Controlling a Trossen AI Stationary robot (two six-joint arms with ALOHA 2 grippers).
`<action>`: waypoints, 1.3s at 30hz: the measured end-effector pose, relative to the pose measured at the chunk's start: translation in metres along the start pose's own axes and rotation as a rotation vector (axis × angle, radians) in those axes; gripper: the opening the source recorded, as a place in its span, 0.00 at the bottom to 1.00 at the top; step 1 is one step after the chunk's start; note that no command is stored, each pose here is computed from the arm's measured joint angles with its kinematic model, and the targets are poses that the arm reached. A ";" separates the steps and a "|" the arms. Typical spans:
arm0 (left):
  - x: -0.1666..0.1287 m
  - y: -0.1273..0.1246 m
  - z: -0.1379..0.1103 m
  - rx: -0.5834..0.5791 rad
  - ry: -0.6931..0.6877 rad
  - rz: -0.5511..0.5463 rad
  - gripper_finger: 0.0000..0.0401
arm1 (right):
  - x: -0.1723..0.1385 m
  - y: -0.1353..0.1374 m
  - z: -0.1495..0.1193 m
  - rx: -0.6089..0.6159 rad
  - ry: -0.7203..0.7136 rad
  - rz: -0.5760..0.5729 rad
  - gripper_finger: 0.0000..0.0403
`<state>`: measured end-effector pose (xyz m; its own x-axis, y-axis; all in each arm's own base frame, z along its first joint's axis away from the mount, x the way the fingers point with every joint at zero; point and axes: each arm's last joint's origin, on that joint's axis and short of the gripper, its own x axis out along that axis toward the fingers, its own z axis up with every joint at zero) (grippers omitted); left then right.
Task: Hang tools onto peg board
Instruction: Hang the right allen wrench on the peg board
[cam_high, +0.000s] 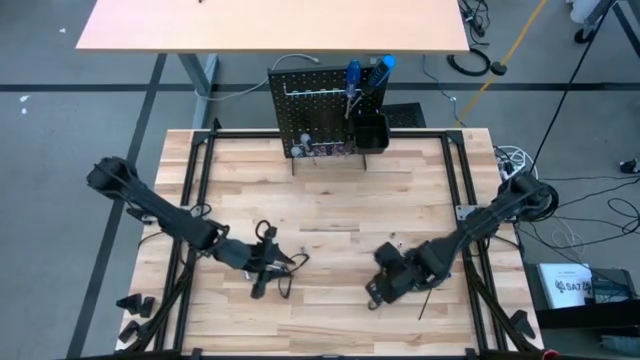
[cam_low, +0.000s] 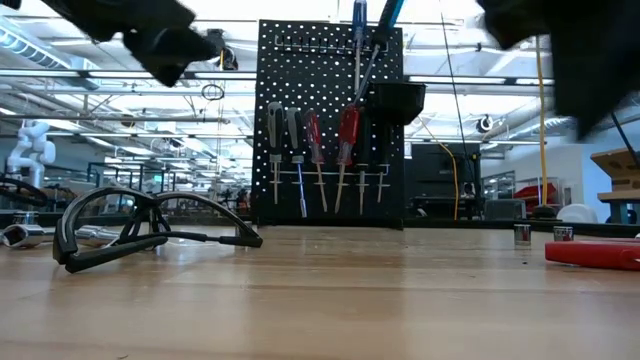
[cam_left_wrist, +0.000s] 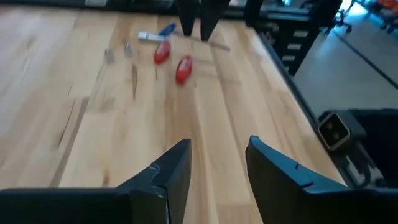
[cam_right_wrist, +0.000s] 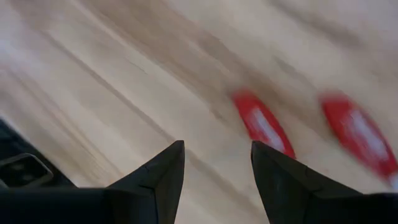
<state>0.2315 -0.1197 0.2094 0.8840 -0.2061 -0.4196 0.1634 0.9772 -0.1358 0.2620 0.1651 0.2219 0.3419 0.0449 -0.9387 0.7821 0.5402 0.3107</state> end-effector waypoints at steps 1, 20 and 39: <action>0.004 -0.001 0.000 0.014 -0.019 -0.002 0.38 | -0.001 -0.003 -0.006 0.033 0.017 -0.027 0.44; 0.025 -0.006 0.004 0.070 -0.184 -0.024 0.38 | 0.048 -0.038 -0.046 0.301 -0.116 -0.404 0.44; 0.023 -0.014 0.004 0.071 -0.196 -0.057 0.38 | 0.084 -0.037 -0.048 0.372 -0.144 -0.415 0.12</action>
<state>0.2514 -0.1375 0.2050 0.9397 -0.2537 -0.2296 0.2396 0.9669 -0.0877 0.2364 0.1891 0.1247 0.0146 -0.2365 -0.9715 0.9877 0.1548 -0.0228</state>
